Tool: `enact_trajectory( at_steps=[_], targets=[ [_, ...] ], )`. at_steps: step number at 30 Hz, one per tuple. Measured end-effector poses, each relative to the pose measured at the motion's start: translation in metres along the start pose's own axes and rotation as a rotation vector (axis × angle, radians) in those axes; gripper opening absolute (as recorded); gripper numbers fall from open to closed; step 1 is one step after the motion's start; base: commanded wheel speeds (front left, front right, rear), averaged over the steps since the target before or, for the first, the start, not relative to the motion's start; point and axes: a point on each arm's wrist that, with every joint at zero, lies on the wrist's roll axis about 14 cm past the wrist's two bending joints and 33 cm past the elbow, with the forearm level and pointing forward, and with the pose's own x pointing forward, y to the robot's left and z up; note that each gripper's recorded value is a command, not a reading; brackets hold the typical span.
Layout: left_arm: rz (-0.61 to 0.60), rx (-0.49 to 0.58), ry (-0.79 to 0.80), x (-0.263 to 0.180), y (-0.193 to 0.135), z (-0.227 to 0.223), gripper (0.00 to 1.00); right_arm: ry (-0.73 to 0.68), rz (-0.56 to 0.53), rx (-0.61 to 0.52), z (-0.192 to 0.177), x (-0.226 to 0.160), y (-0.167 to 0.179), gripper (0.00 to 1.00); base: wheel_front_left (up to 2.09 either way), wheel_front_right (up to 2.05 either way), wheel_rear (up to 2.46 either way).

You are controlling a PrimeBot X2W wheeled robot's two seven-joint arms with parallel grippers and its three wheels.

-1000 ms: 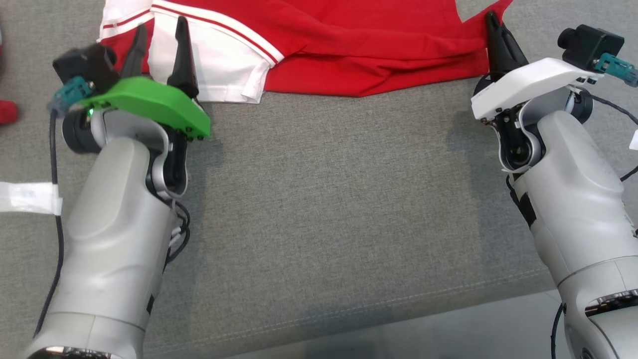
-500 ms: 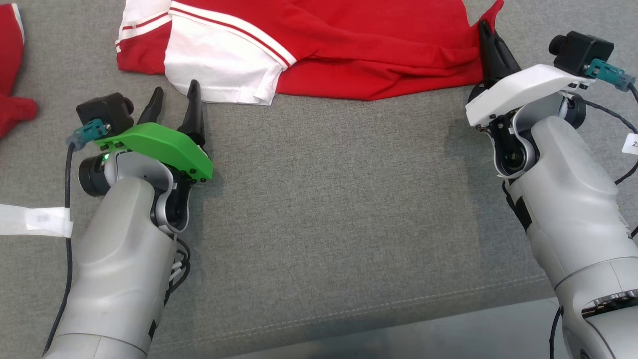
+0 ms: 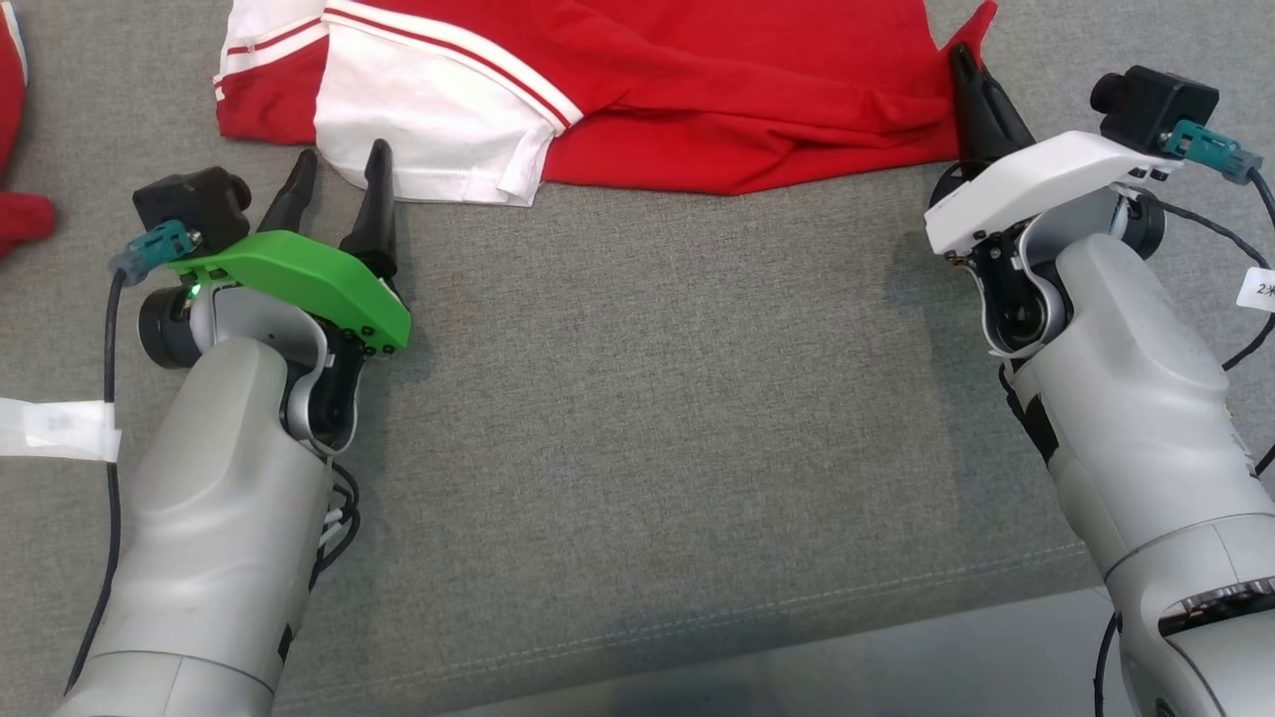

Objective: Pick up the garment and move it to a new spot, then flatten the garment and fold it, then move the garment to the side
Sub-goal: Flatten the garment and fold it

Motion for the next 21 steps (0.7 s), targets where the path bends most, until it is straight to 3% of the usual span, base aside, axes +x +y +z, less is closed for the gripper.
enact_trajectory(
  at_steps=[7,8,9,14,21],
  targets=[
    [-0.063,0.005,0.017,0.002,-0.012,-0.006,1.00,-0.005,-0.001,0.001,0.000,0.000,-0.001,0.00,0.00,0.00,0.00],
    [-0.066,0.005,0.018,0.002,-0.012,-0.008,0.76,-0.006,0.000,0.001,0.000,0.000,-0.001,0.00,0.00,0.00,0.00],
    [-0.067,0.005,0.020,0.002,-0.012,-0.008,0.76,-0.007,0.001,0.001,0.001,0.000,-0.001,0.00,0.00,0.00,0.00],
    [-0.072,-0.002,-0.001,0.002,-0.013,-0.004,0.00,-0.015,0.005,0.000,0.004,0.000,0.001,0.00,0.00,0.00,0.00],
    [-0.094,-0.014,-0.067,-0.001,-0.021,0.014,0.00,-0.040,0.009,0.022,0.012,-0.002,0.005,0.00,0.00,0.00,0.00]
  ],
)
